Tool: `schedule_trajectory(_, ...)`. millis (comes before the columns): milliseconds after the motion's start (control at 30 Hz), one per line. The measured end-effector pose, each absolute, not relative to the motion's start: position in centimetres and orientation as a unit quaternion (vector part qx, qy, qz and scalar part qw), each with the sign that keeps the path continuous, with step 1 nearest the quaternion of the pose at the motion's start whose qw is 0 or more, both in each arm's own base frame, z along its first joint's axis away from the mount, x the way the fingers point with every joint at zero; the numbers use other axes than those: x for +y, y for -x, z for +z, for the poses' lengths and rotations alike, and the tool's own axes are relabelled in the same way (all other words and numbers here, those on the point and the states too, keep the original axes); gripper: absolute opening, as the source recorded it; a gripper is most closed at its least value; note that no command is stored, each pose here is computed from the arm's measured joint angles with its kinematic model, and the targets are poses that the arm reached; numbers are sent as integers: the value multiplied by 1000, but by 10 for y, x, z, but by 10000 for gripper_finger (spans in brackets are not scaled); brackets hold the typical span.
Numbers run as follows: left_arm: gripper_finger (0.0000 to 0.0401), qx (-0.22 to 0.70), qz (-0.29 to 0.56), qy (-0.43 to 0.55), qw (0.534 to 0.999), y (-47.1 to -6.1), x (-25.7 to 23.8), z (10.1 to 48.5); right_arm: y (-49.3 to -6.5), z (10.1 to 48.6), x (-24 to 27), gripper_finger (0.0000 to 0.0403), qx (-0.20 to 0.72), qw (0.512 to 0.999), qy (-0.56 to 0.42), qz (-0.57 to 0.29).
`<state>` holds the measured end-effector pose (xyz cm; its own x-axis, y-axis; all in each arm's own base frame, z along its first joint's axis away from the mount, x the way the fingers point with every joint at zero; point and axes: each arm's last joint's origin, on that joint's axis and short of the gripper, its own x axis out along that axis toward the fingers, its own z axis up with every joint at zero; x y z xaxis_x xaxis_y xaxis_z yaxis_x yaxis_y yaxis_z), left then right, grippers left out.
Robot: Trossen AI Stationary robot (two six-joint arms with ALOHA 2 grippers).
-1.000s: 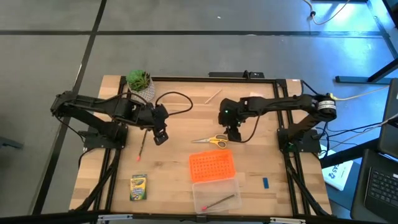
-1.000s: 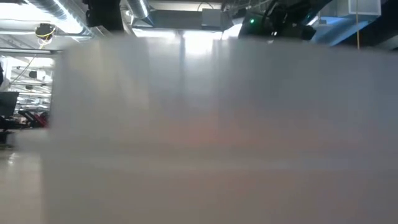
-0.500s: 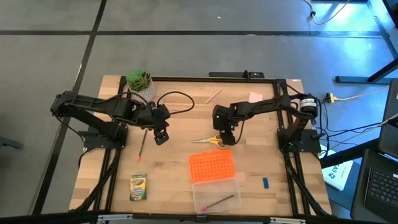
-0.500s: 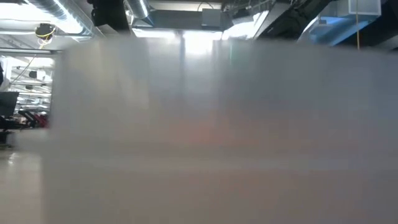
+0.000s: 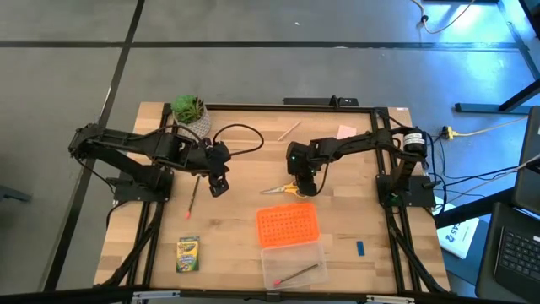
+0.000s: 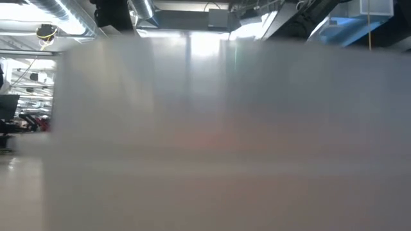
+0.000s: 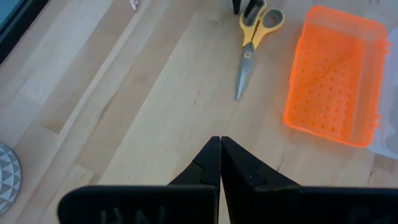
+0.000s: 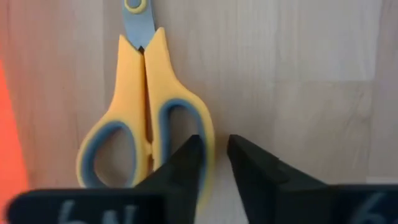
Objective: Pack school essentials
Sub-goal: Put the yellow scissor into the orange supply box
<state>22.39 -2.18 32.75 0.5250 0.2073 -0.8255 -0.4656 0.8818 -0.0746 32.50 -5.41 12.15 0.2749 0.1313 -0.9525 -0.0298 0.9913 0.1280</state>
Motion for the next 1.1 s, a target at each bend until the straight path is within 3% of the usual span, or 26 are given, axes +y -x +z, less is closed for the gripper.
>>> schedule_trajectory(200,0,446,196,145,861,-224,-22,327,-326,121,-54,17,596,800,-44,51)
schedule_trajectory(1100,0,446,196,145,861,-224,-22,327,-332,136,-54,27,567,822,-47,39)
